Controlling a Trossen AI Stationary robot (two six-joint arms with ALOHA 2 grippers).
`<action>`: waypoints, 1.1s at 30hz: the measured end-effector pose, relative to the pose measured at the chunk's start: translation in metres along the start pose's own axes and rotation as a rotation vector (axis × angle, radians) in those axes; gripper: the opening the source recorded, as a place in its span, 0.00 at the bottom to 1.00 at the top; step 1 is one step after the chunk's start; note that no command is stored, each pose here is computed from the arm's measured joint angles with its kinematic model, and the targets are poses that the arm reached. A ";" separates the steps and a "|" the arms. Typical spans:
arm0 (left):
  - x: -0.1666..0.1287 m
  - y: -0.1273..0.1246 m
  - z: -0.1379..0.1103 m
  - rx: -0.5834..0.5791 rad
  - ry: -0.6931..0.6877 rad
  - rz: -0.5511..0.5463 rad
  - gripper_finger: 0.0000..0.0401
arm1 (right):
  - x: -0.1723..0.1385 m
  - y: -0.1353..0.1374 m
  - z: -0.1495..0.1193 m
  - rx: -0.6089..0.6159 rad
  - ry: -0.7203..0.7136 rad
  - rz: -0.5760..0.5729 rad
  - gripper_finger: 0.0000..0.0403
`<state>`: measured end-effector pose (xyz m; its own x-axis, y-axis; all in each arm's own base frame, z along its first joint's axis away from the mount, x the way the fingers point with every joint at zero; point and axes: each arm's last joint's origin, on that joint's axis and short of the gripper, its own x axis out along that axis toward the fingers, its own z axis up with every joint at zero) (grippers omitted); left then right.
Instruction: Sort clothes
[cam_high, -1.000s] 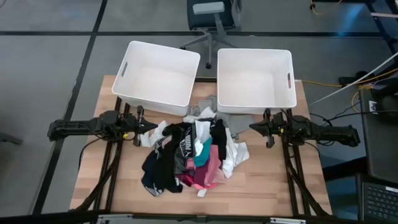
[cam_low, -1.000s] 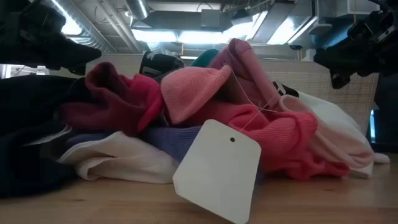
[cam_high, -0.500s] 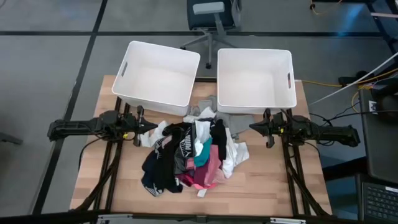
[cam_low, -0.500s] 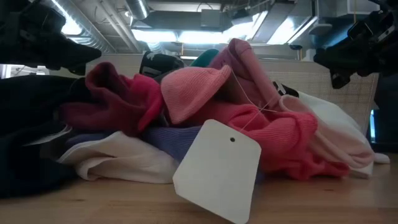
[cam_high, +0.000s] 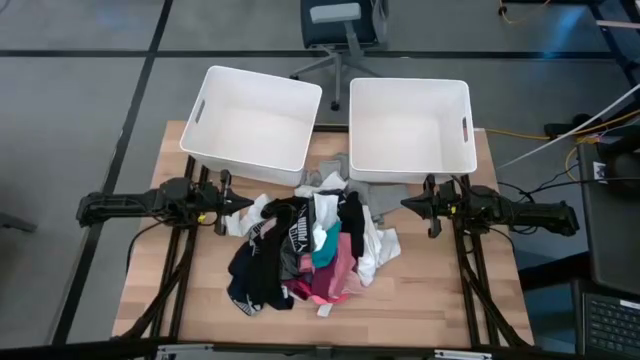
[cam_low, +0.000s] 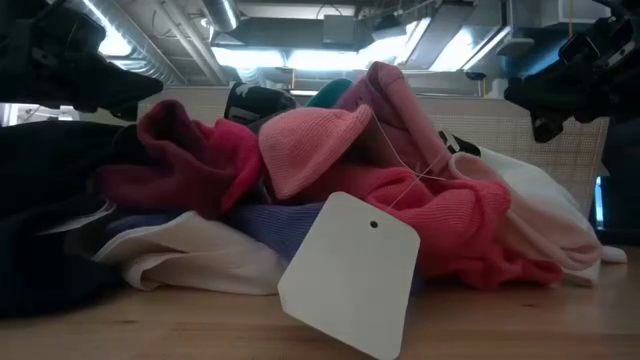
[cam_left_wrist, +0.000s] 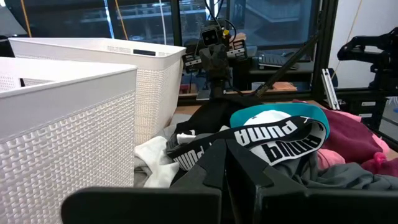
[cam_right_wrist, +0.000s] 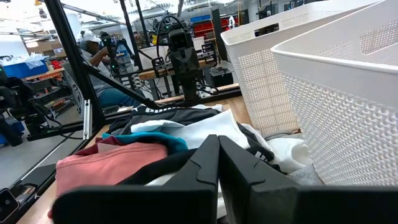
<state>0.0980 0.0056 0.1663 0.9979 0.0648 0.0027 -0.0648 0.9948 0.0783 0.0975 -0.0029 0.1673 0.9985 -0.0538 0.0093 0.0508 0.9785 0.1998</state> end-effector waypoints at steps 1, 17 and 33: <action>0.000 0.000 0.000 0.000 0.000 0.000 0.01 | 0.000 0.000 0.000 0.000 0.000 0.000 0.03; 0.000 0.000 0.000 0.000 0.000 0.000 0.01 | 0.000 0.000 0.000 0.000 0.000 0.000 0.03; 0.000 0.000 0.000 0.000 -0.001 0.000 0.01 | 0.000 0.000 0.006 -0.288 -0.063 -0.024 0.03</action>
<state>0.0980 0.0056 0.1664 0.9979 0.0648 0.0040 -0.0649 0.9948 0.0783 0.0972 -0.0037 0.1732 0.9942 -0.0808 0.0707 0.0867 0.9925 -0.0859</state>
